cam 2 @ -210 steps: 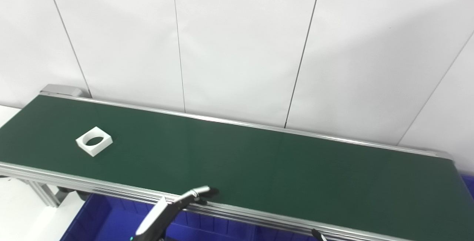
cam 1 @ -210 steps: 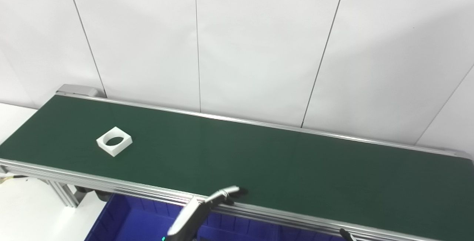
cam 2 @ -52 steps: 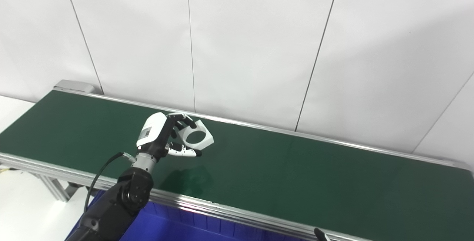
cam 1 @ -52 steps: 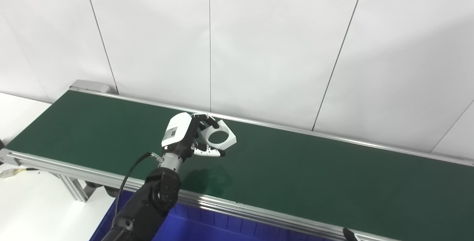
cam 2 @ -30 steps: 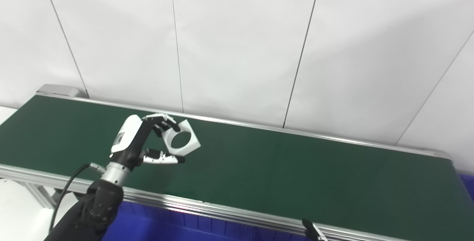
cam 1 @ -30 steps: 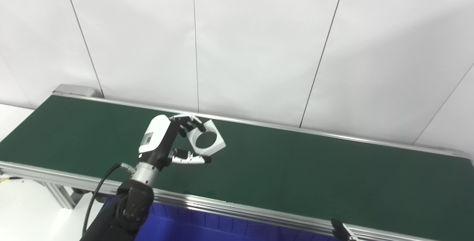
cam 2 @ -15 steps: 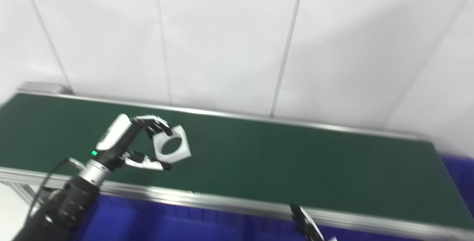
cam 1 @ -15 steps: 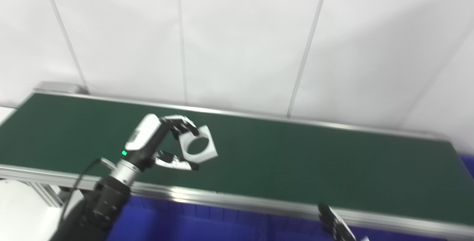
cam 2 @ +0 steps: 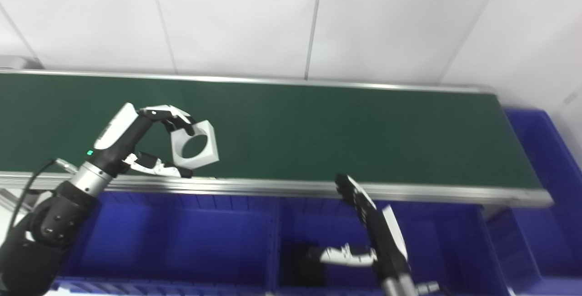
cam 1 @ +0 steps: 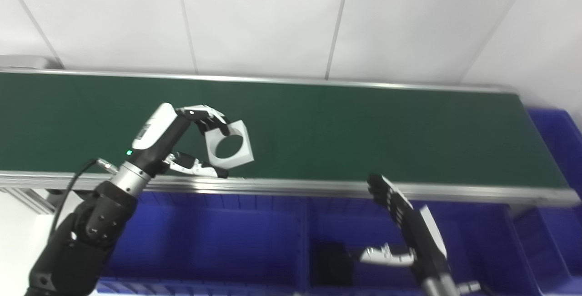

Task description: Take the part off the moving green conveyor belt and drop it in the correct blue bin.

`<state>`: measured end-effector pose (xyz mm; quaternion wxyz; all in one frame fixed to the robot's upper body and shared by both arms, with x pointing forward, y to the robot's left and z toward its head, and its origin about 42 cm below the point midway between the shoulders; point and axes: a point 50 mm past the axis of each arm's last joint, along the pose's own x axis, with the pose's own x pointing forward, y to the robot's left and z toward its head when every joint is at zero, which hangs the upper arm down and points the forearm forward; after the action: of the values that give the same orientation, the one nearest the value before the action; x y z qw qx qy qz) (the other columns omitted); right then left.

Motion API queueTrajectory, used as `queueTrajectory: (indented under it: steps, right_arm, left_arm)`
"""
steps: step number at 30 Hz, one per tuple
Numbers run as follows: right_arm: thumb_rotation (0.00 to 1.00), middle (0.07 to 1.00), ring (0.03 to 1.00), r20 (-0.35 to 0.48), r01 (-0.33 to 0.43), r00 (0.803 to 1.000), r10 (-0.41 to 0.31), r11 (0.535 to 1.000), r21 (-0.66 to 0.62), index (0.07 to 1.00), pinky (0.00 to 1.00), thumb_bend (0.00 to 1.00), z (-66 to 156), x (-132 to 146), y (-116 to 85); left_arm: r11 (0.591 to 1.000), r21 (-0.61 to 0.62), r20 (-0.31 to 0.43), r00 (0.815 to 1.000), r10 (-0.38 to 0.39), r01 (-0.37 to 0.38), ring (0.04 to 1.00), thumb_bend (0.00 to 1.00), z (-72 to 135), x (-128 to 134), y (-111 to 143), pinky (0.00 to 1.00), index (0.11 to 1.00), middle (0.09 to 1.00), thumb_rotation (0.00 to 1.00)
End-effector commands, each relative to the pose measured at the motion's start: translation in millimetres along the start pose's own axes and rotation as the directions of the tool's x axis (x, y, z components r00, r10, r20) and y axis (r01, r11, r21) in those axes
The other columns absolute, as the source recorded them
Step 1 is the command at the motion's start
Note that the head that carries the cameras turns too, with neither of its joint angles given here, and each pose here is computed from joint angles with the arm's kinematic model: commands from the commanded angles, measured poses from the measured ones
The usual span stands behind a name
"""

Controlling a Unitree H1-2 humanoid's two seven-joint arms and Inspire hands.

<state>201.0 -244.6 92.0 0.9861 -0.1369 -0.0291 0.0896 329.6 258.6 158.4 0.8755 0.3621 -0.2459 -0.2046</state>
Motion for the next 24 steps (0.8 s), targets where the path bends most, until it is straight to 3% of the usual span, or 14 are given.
queueTrajectory:
  steps: [1,12,19,24]
  right_arm:
    - [0.22,0.893,0.873,0.065,0.009,0.998,-0.008,1.000,-0.005,0.887,0.84,0.99,14.5,6.8,-6.9]
    - [0.22,0.896,0.873,0.061,0.012,0.998,-0.013,1.000,0.008,0.894,0.84,0.99,19.9,8.5,-9.7]
    - [0.23,0.895,0.870,0.059,0.009,0.998,-0.008,1.000,-0.003,0.894,0.84,0.99,22.2,9.0,-10.4]
    - [0.23,0.894,0.869,0.057,0.010,0.998,-0.010,1.000,0.002,0.894,0.85,0.99,23.1,8.9,-10.2]
  left_arm:
    - [1.000,0.007,0.065,0.998,-0.009,0.009,0.425,0.50,9.5,-0.4,7.6,0.44,0.522,0.498,0.00]
    - [0.993,-0.014,0.086,0.990,-0.113,0.115,0.427,0.50,18.9,-8.8,-10.7,0.44,0.517,0.501,0.00]
    - [0.976,-0.020,0.086,0.973,-0.215,0.218,0.419,0.50,18.7,-16.6,-22.2,0.45,0.526,0.505,0.00]
    - [0.957,0.027,0.044,0.956,-0.291,0.290,0.432,0.50,17.2,-20.7,-30.9,0.48,0.515,0.504,0.00]
